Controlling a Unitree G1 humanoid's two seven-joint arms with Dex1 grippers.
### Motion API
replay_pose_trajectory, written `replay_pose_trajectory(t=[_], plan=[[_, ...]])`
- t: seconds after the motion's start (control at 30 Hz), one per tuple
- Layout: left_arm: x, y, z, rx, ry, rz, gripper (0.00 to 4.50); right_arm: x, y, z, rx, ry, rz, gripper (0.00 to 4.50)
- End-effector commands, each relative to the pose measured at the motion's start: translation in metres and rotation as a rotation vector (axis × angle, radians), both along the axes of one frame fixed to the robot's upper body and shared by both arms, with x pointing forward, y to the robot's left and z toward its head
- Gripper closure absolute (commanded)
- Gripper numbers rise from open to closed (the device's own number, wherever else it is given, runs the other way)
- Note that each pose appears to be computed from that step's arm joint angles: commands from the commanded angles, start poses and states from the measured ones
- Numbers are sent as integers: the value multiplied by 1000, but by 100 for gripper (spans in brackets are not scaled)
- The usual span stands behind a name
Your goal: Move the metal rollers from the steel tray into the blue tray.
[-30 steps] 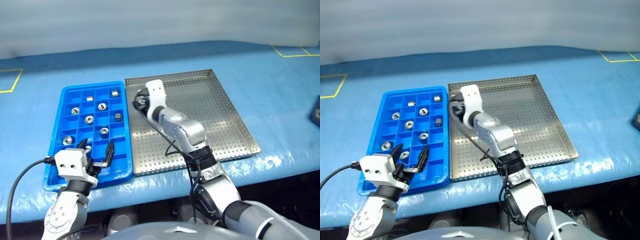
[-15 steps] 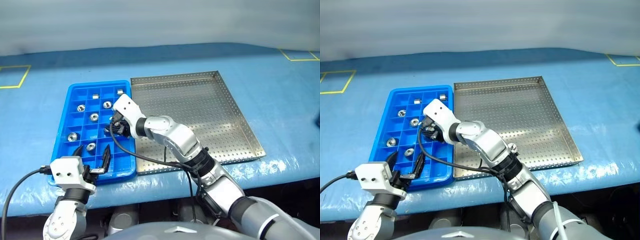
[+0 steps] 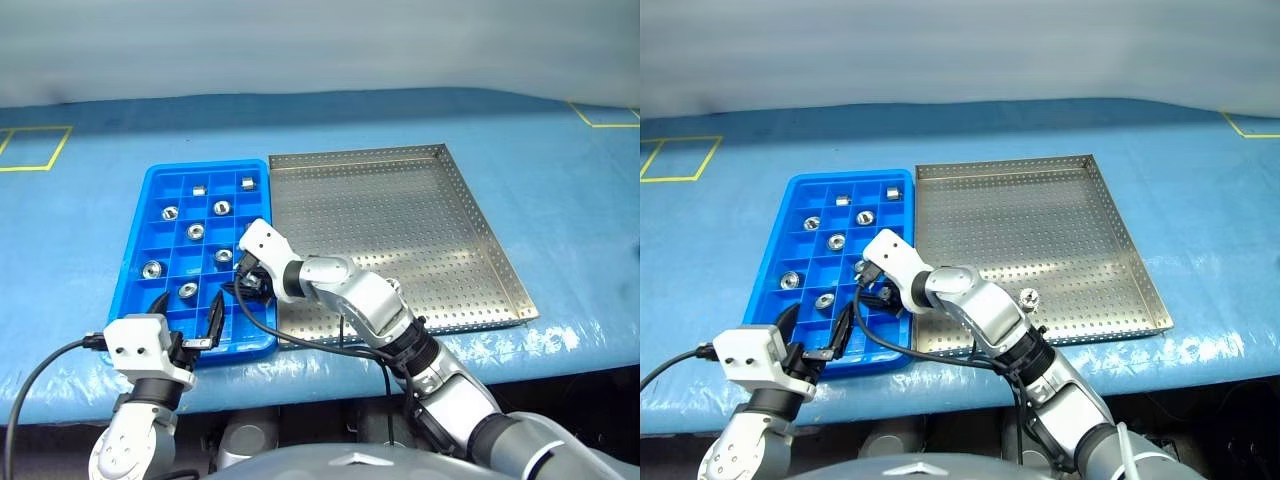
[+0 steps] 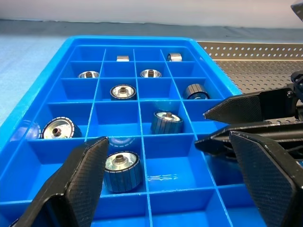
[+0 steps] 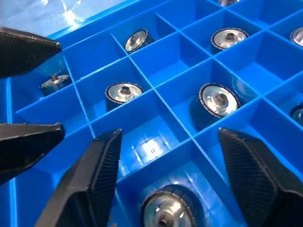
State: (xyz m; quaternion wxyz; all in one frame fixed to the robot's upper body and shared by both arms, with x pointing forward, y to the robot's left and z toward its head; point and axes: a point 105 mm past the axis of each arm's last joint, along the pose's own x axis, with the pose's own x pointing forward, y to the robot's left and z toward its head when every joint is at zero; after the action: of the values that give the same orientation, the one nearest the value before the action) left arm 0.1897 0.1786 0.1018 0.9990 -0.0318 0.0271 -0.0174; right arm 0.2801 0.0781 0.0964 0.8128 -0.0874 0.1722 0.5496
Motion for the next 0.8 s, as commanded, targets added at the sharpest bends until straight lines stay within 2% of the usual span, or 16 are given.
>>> replay_pose_trajectory(t=[0.03, 0.2, 0.43, 0.53, 0.7, 0.8], plan=[[4, -5, 6, -1, -24, -38, 4, 14, -17, 9, 9, -26, -99, 7], [12, -10, 5, -9, -28, -77, 4, 42, -56, 28, 34, -81, -302, 7], [22, -19, 3, -22, -28, -142, 4, 61, -122, 31, -57, -119, -530, 7], [25, -22, 2, -28, -25, -170, 4, 59, -151, 29, -104, -88, -619, 7], [29, -25, 1, -36, -21, -195, 4, 41, -168, 20, -123, -3, -642, 7], [31, -27, 1, -39, -19, -214, 4, 30, -178, 6, -172, 39, -655, 7]])
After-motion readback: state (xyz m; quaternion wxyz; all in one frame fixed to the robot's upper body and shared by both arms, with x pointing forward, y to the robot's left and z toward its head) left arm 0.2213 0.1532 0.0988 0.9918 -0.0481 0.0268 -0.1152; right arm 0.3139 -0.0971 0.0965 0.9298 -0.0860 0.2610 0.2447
